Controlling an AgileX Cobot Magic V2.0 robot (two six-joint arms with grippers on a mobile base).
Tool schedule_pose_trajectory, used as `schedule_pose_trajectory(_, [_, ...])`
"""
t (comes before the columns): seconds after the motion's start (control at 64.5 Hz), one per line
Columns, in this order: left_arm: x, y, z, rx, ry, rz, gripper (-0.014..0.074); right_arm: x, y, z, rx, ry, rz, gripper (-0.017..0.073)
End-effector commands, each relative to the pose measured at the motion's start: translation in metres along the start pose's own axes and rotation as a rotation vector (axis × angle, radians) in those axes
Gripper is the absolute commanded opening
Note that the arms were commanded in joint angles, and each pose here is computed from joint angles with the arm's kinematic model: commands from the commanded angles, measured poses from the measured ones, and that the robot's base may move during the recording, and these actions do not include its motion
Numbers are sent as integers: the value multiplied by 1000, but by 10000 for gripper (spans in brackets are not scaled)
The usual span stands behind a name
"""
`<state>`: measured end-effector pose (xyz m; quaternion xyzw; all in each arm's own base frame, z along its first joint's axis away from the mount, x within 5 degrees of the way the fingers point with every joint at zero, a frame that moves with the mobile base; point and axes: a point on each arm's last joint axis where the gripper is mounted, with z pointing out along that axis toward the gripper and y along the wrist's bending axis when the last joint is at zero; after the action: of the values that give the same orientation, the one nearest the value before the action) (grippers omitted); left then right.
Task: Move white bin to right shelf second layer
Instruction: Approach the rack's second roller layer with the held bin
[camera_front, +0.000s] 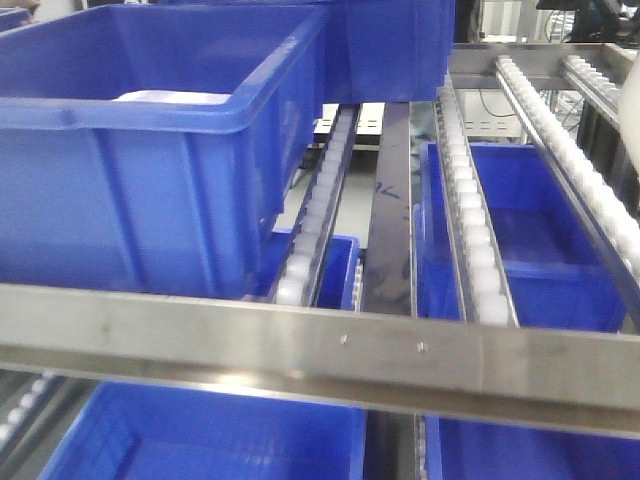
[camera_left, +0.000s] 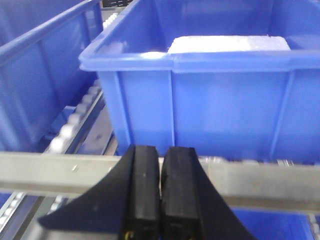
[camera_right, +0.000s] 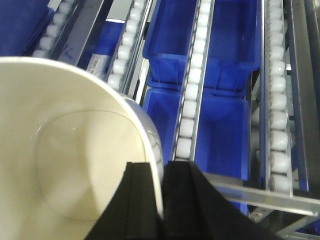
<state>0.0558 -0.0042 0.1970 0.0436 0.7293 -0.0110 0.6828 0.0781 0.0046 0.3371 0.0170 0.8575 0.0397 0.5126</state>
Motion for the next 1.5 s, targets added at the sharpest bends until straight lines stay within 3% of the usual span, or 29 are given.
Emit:
schedule_pose_trajectory(0.0, [4,0,1,2,-64,-11,85,-16,1,-4,0,-112,1,87])
schedule_pose_trajectory(1.271, [4,0,1,2,-64,-11,85,-17,1,-4,0,-122,2,87])
schedule_pose_trajectory(1.488, [4,0,1,2,-64,-11,85,-2,-2,20,13,-34,140,87])
